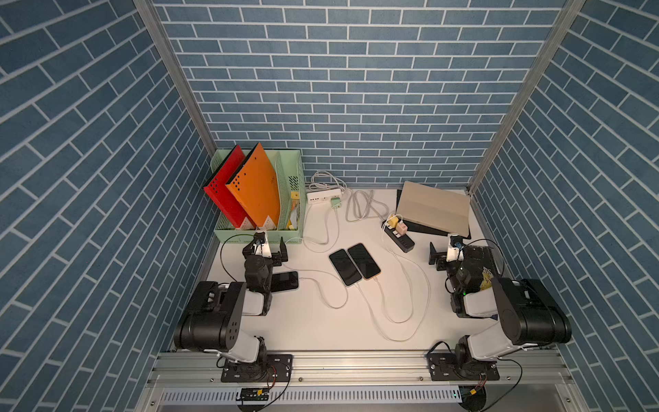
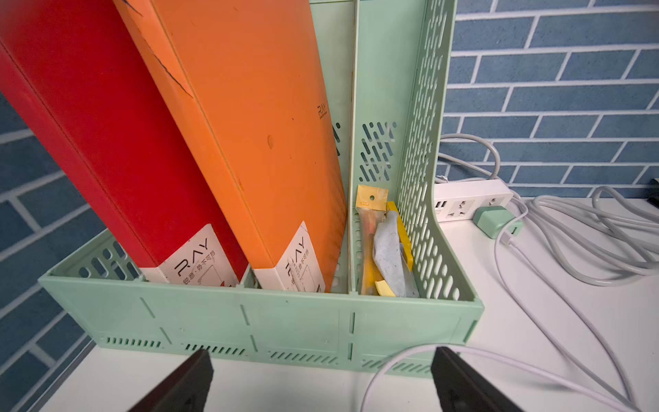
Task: Unplug the charging cable from the phone
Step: Move the phone to the center of the board.
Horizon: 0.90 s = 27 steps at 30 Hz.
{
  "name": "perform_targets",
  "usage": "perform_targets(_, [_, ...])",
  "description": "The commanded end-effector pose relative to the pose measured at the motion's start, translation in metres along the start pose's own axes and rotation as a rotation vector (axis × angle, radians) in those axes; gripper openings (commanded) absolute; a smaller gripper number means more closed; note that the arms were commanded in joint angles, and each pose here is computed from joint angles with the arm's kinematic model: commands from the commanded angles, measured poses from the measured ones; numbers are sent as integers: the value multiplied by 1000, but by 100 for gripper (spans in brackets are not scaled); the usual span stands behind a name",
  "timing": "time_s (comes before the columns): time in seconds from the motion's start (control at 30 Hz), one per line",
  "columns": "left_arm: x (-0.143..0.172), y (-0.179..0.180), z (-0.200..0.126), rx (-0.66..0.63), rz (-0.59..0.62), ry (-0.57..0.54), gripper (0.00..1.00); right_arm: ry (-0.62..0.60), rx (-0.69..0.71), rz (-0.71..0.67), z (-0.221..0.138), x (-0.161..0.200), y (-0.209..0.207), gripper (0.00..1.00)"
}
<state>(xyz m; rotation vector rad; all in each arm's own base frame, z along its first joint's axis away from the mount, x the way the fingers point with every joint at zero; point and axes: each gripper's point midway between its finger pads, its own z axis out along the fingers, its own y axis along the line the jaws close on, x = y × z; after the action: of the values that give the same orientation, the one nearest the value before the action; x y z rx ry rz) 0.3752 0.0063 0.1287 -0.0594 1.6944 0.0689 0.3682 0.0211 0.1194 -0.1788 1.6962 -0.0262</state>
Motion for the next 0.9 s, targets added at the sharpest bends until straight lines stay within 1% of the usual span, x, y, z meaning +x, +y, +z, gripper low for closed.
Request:
perform_targets(0.0, [-1,2,-2,-5,2,-4,100,-18,10,27,3,-7,-2,100])
perform_targets(0.87, [-1,2,-1,-6,1,-4,100,-20,6,24,2,-8,-1,99])
